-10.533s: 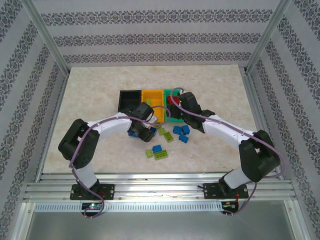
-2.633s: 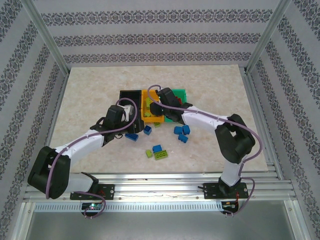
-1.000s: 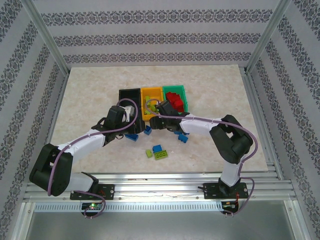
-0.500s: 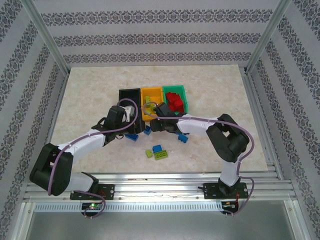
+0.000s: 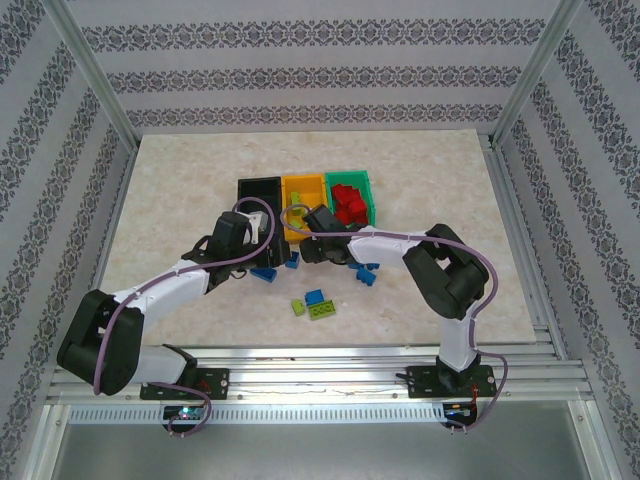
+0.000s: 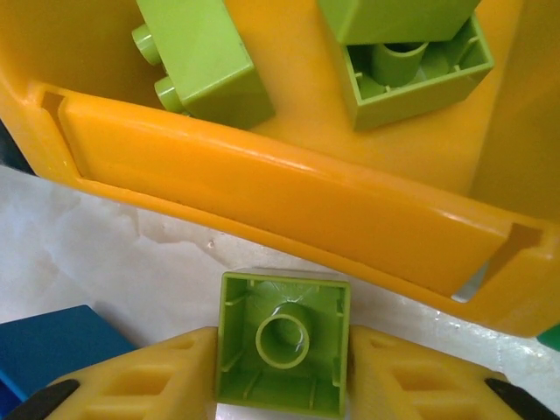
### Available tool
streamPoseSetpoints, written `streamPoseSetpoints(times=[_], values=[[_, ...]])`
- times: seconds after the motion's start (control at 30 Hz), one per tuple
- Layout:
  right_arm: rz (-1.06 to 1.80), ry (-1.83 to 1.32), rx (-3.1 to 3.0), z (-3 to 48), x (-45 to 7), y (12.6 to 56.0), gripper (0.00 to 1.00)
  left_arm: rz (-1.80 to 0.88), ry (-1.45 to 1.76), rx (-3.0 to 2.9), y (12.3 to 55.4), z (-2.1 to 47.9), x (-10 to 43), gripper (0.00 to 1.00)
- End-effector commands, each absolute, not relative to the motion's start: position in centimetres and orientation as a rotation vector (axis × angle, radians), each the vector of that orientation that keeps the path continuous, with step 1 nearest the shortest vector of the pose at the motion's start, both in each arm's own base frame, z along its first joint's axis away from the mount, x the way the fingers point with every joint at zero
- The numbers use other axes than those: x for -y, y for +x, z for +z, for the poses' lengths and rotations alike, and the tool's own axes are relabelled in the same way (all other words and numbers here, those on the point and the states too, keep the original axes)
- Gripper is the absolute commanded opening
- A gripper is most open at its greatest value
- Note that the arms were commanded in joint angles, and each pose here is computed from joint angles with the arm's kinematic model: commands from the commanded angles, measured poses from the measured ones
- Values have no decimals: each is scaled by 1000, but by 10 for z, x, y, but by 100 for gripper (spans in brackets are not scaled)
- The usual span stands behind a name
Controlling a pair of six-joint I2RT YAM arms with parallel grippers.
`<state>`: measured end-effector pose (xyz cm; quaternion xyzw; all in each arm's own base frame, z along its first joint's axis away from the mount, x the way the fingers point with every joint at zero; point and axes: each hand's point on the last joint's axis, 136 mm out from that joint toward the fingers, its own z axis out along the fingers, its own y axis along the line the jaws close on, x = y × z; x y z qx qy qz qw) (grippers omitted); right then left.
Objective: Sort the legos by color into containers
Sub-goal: Pick up the lego from the center of the table, then place the lego in the container.
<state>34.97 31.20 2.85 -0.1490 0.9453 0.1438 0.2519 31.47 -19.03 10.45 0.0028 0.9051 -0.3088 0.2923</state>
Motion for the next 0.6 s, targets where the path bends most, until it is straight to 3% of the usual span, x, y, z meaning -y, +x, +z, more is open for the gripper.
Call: streamPoseSetpoints(times=[0.0,0.33,0.57], values=[[368,-401,-2560,34,-308,350,37,-821,-16,-2386,319,107,186,67],[413,-396,-2432,87,-306,350,37,-831,-15,-2402,318,103,187,67],[512,-313,-2353,120,-308,379,38,-848,-12,-2413,314,100,188,67]])
